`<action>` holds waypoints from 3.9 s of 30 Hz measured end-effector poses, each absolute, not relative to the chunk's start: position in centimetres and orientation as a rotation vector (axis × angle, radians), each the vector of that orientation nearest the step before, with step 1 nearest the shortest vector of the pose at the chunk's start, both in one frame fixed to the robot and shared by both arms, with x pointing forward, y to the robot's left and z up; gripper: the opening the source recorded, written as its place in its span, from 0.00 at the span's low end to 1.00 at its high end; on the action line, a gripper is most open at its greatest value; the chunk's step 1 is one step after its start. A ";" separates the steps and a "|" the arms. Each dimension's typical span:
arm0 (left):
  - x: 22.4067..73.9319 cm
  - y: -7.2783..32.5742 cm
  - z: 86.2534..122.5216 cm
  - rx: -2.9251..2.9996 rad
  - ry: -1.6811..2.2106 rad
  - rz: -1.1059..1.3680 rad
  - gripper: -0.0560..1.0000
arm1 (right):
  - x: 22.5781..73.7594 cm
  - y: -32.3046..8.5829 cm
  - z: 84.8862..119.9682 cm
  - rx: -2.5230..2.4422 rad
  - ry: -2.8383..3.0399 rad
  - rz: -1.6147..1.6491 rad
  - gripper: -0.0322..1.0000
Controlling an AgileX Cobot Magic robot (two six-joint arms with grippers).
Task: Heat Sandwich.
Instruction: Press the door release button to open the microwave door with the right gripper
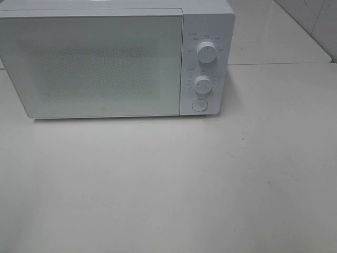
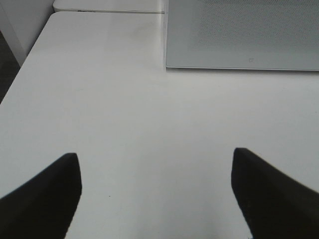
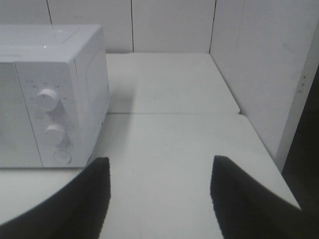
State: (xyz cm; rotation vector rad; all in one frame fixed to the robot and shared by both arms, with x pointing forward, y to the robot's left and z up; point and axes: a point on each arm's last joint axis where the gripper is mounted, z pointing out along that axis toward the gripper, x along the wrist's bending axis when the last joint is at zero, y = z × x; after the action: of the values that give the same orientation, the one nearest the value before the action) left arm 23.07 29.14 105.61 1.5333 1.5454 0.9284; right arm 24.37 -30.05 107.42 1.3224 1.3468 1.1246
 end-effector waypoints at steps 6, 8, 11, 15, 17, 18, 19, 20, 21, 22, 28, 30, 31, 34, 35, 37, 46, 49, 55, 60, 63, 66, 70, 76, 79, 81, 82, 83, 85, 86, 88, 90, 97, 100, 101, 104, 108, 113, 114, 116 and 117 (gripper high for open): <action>23.1 29.1 105.6 1.533 1.545 0.928 0.79 | 25.4 -30.0 107.2 1.261 1.293 1.161 0.60; 23.1 29.1 105.6 1.533 1.545 0.928 0.79 | 26.4 -30.0 107.2 1.260 1.295 1.162 0.60; 23.1 29.1 105.6 1.533 1.545 0.928 0.79 | 27.6 -29.9 107.3 1.267 1.306 1.155 0.60; 23.1 29.1 105.6 1.533 1.545 0.928 0.79 | 28.8 -29.8 107.7 1.261 1.305 1.158 0.60; 23.1 29.1 105.6 1.533 1.545 0.928 0.79 | 30.0 -29.8 107.9 1.262 1.310 1.157 0.60; 23.1 29.1 105.6 1.533 1.545 0.928 0.79 | 30.3 -29.8 107.9 1.264 1.313 1.156 0.60; 23.1 29.1 105.6 1.533 1.545 0.928 0.79 | 30.3 -29.8 107.9 1.264 1.313 1.156 0.60; 23.1 29.1 105.6 1.533 1.545 0.928 0.79 | 30.8 -29.8 107.9 1.267 1.317 1.154 0.60; 23.1 29.1 105.6 1.533 1.545 0.928 0.79 | 31.6 -29.7 107.8 1.278 1.331 1.145 0.60; 23.1 29.1 105.6 1.533 1.545 0.928 0.79 | 32.0 -29.7 107.8 1.283 1.337 1.141 0.60; 23.1 29.1 105.6 1.533 1.545 0.928 0.79 | 34.2 -29.6 107.1 1.331 1.390 1.105 0.60; 23.1 29.1 105.6 1.533 1.545 0.928 0.79 | 34.9 -29.6 106.8 1.346 1.408 1.093 0.60; 23.1 29.1 105.6 1.533 1.545 0.928 0.79 | 35.3 -29.6 106.7 1.354 1.418 1.085 0.60; 23.1 29.1 105.6 1.533 1.545 0.928 0.79 | 36.1 -29.5 106.4 1.367 1.433 1.075 0.59; 23.1 29.1 105.6 1.533 1.545 0.928 0.79 | 37.0 -29.5 105.9 1.383 1.453 1.061 0.56; 23.1 29.1 105.6 1.533 1.545 0.928 0.79 | 37.9 -29.4 105.5 1.398 1.470 1.048 0.53; 23.1 29.1 105.6 1.533 1.545 0.928 0.79 | 41.3 -29.3 103.7 1.429 1.512 1.023 0.28; 23.1 29.1 105.6 1.533 1.545 0.928 0.79 | 42.2 -29.1 103.2 1.408 1.523 1.026 0.21; 23.1 29.1 105.6 1.533 1.545 0.928 0.79 | 43.9 -26.8 102.0 1.269 1.642 1.077 0.12; 23.1 29.1 105.6 1.533 1.545 0.928 0.79 | 45.3 -24.1 100.1 1.224 1.736 1.147 0.04; 23.1 29.1 105.6 1.533 1.545 0.928 0.79 | 46.0 -22.8 98.7 1.235 1.762 1.184 0.04; 23.1 29.1 105.6 1.533 1.545 0.928 0.79 | 46.8 -20.8 96.9 1.246 1.780 1.245 0.04; 23.1 29.1 105.6 1.533 1.545 0.928 0.79 | 47.2 -19.5 95.5 1.281 1.775 1.272 0.04; 23.1 29.1 105.6 1.533 1.545 0.928 0.79 | 47.5 -17.1 91.8 1.370 1.760 1.274 0.04; 23.1 29.1 105.6 1.533 1.545 0.928 0.79 | 47.8 -16.4 90.6 1.427 1.752 1.263 0.04; 23.1 29.1 105.6 1.533 1.545 0.928 0.79 | 48.1 -16.2 90.2 1.452 1.747 1.263 0.04; 23.1 29.1 105.6 1.533 1.545 0.928 0.79 | 48.4 -15.9 90.0 1.470 1.743 1.267 0.04; 23.1 29.1 105.6 1.533 1.545 0.928 0.79 | 48.7 -15.7 89.7 1.491 1.735 1.273 0.04; 23.1 29.1 105.6 1.533 1.545 0.928 0.79 | 49.7 -15.0 88.8 1.551 1.712 1.283 0.04; 23.1 29.1 105.6 1.533 1.545 0.928 0.79 | 49.7 -15.0 88.8 1.551 1.712 1.283 0.04; 23.1 29.1 105.6 1.533 1.545 0.928 0.79 | 50.6 -14.5 87.8 1.609 1.692 1.294 0.04; 23.1 29.1 105.6 1.533 1.545 0.928 0.79 | 50.8 -14.3 87.6 1.630 1.682 1.301 0.04; 23.1 29.1 105.6 1.533 1.545 0.928 0.79 | 52.7 -13.1 86.6 1.720 1.620 1.352 0.04; 23.1 29.1 105.6 1.533 1.545 0.928 0.79 | 53.0 -13.0 86.5 1.738 1.602 1.361 0.04; 23.1 29.1 105.6 1.533 1.545 0.928 0.79 | 53.2 -12.9 86.5 1.750 1.585 1.365 0.04; 23.1 29.1 105.6 1.533 1.545 0.928 0.79 | 53.7 -12.9 86.0 1.811 1.540 1.339 0.04; 23.1 29.1 105.6 1.533 1.545 0.928 0.79 | 54.3 -12.5 85.4 1.846 1.538 1.320 0.04; 23.1 29.1 105.6 1.533 1.545 0.928 0.79 | 55.0 -12.4 85.0 1.885 1.492 1.309 0.04; 23.1 29.1 105.6 1.533 1.545 0.928 0.79 | 55.0 -12.4 85.0 1.885 1.492 1.309 0.04; 23.1 29.1 105.6 1.533 1.545 0.928 0.79 | 55.4 -12.9 85.1 1.910 1.438 1.305 0.04; 23.1 29.1 105.6 1.533 1.545 0.928 0.79 | 55.5 -13.1 85.1 1.910 1.428 1.307 0.04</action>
State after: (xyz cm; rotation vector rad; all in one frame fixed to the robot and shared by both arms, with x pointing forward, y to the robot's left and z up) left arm 23.07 29.14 105.61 1.5333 1.5454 0.9284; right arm 55.50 -13.06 85.12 1.9099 1.4281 1.3067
